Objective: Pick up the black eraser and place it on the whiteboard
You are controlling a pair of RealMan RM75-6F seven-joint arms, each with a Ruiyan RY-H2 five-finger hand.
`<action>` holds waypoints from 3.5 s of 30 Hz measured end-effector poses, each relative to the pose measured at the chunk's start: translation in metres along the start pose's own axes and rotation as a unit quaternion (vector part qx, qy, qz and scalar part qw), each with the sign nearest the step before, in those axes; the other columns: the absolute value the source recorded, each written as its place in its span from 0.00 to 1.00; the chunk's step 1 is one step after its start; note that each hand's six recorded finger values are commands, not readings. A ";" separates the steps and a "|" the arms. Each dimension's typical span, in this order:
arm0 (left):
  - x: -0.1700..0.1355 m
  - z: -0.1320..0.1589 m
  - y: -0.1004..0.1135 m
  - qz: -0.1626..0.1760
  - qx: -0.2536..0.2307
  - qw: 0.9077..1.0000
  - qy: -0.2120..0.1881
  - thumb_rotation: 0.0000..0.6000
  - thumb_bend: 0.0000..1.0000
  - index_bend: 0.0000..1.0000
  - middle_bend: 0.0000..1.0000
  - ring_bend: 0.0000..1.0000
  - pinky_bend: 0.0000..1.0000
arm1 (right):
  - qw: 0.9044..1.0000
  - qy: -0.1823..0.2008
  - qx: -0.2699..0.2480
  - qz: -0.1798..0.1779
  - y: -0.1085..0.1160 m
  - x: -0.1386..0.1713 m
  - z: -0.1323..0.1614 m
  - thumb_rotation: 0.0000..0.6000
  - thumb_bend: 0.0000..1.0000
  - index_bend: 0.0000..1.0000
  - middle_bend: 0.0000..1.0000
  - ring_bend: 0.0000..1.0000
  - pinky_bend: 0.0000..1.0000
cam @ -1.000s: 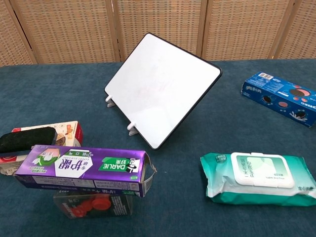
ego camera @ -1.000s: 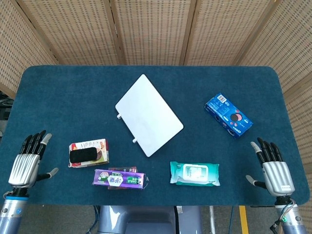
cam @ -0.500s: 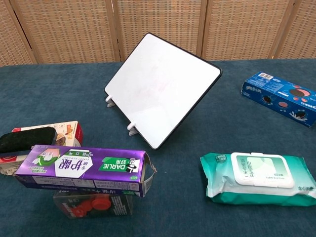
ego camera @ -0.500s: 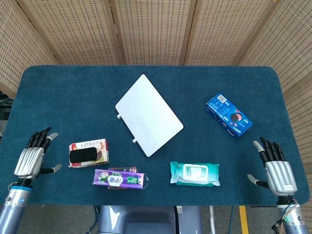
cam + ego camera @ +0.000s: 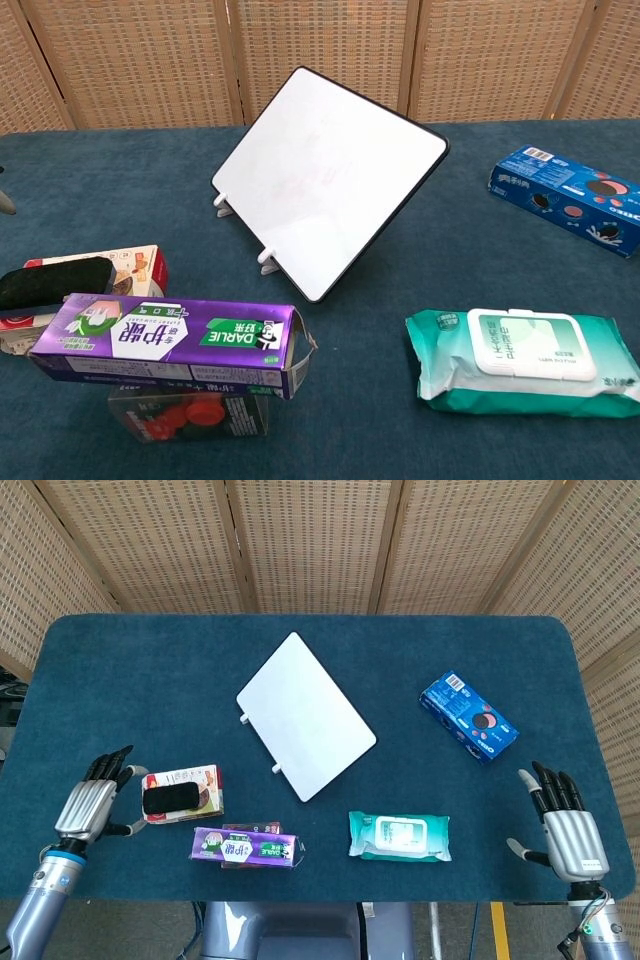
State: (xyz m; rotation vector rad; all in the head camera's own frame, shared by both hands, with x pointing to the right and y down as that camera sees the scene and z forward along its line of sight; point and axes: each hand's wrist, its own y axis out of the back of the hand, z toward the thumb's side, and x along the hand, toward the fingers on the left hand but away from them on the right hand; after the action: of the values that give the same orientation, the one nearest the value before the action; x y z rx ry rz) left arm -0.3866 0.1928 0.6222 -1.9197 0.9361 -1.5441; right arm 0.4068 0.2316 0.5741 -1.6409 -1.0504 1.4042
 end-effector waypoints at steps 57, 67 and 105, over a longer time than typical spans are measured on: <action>0.042 0.031 -0.037 -0.073 0.007 0.997 0.028 1.00 0.33 0.35 0.00 0.00 0.00 | 1.000 0.009 -0.001 0.004 -0.004 0.004 0.004 1.00 0.05 0.02 0.00 0.00 0.00; 0.041 0.032 -0.040 -0.071 0.004 0.997 0.028 1.00 0.37 0.37 0.00 0.00 0.00 | 1.000 0.011 -0.001 0.005 -0.004 0.005 0.004 1.00 0.05 0.02 0.00 0.00 0.00; 0.100 0.110 0.040 0.170 0.032 0.978 -0.118 1.00 0.36 0.39 0.00 0.00 0.00 | 1.000 -0.006 -0.018 0.011 -0.004 0.001 -0.006 1.00 0.05 0.02 0.00 0.00 0.00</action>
State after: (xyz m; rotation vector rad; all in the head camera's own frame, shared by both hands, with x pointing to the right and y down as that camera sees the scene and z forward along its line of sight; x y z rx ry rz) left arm -0.2757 0.0865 0.6295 -1.7413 1.0308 -1.1117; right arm 0.4119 0.2343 0.5781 -1.6756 -1.0736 1.4184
